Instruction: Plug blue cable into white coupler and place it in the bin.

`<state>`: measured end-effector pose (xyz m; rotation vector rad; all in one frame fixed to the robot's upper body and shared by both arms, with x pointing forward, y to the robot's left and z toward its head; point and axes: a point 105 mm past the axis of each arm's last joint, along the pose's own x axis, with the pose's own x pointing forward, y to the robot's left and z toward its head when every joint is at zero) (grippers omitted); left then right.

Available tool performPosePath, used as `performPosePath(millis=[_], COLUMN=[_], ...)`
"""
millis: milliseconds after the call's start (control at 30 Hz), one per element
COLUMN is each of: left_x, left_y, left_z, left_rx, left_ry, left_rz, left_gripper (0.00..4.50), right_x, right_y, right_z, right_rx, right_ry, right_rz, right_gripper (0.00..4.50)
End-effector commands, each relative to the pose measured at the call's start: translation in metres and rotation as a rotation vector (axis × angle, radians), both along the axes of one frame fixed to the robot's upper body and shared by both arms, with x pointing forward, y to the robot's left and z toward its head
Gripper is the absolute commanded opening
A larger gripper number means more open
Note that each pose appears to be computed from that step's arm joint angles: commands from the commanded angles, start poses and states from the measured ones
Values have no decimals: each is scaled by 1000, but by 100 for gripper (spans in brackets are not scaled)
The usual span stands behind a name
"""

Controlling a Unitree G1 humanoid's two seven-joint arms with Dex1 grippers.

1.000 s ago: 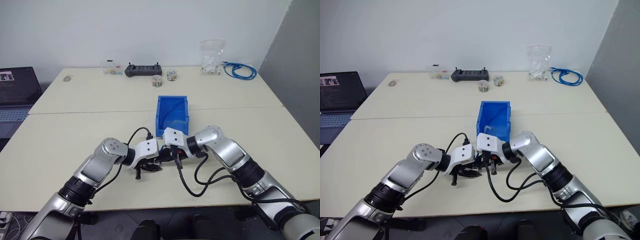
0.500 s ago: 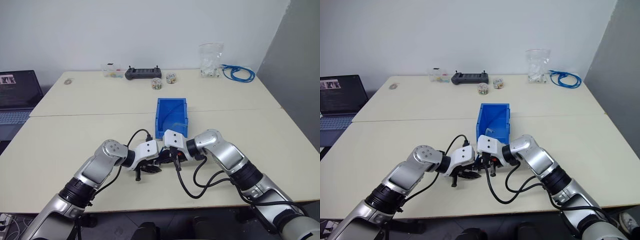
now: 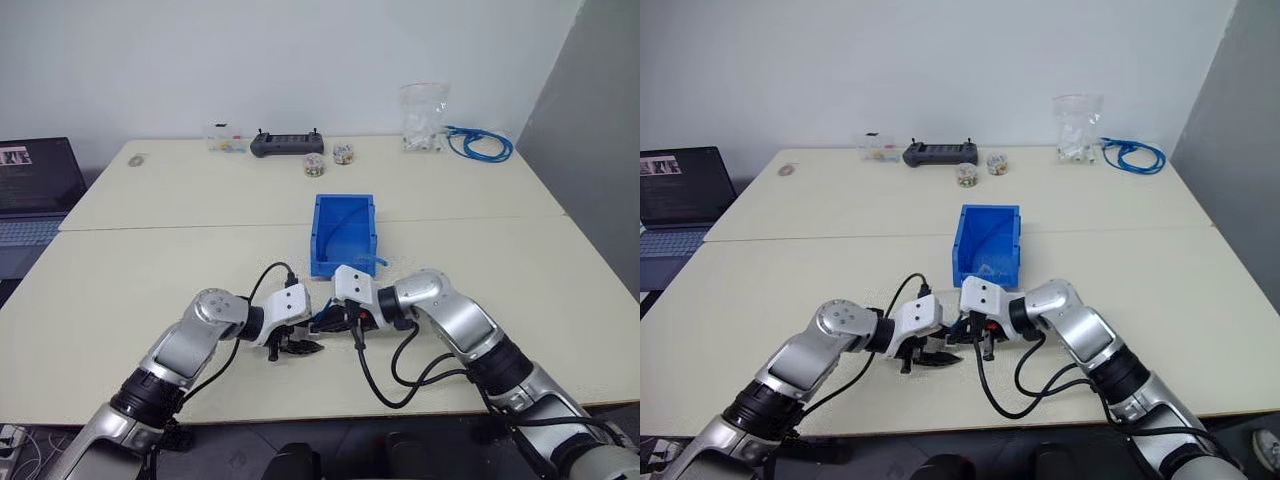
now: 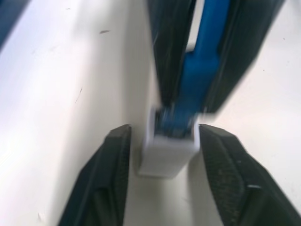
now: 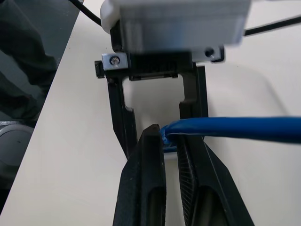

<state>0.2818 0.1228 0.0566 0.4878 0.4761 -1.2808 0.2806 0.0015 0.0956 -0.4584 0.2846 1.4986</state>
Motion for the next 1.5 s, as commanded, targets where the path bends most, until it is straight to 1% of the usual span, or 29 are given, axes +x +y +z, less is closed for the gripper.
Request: performPosePath(millis=[33, 200, 267, 367, 433, 500, 567, 600, 633, 700, 767, 800, 900, 967, 1033, 1133, 1233, 1267, 1333, 1400, 1500], left_x=[4, 0, -1, -2, -1, 5, 12, 15, 16, 17, 18, 20, 23, 26, 30, 37, 42, 42, 39, 35, 34], left_y=[5, 15, 19, 28, 31, 32, 32, 31, 30, 29, 30, 31, 33, 34, 37, 47, 57, 60, 69, 74, 79], left_z=[13, 25, 34, 55, 67, 80, 92, 95, 97, 97, 95, 94, 93, 96, 98, 104, 113, 115, 115, 121, 128], left_rx=[-60, -90, -115, -132, -146, -171, -193, -199, -195, -184, -169, -160, -141, -138, -145, -166, -215, -221, -200, -214, -231], left_ry=[-35, -84, -94, -160, -199, -239, -291, -307, -319, -328, -330, -331, -343, -357, -359, -352, -340, -333, -304, -313, -326], left_rz=[46, 69, 94, 144, 178, 223, 266, 272, 264, 249, 240, 237, 222, 219, 234, 282, 339, 355, 385, 398, 452], left_gripper=[335, 444, 450, 450, 450, 450, 450, 450, 450, 450, 450, 450, 450, 450, 450, 450, 450, 450, 450, 450, 450], right_x=[-5, -1, 2, 10, 17, 32, 56, 70, 92, 116, 130, 136, 146, 146, 139, 119, 94, 88, 68, 45, 26], right_y=[0, 3, 1, -9, -18, -29, -41, -47, -53, -56, -53, -52, -66, -85, -102, -117, -130, -134, -142, -148, -152], right_z=[9, 43, 59, 101, 122, 136, 142, 144, 144, 141, 133, 127, 114, 112, 111, 117, 119, 121, 122, 119, 112], right_rx=[33, 130, 177, 307, 379, 418, 421, 418, 415, 399, 360, 319, 180, 101, 41, 9, -28, -13, 21, 61, 92], right_ry=[13, -17, -31, -45, -35, -35, -63, -77, -75, -62, -12, 14, 21, 14, 24, 28, -45, -68, -88, -98, -127], right_rz=[-8, -43, -64, -133, -187, -261, -362, -419, -502, -586, -596, -594, -576, -558, -518, -439, -348, -354, -355, -355, -403], right_gripper=[8, 8, 8, 8, 8, 8, 8, 8, 8, 8, 78, 82, 167, 215, 269, 339, 414, 438, 445, 445, 445])
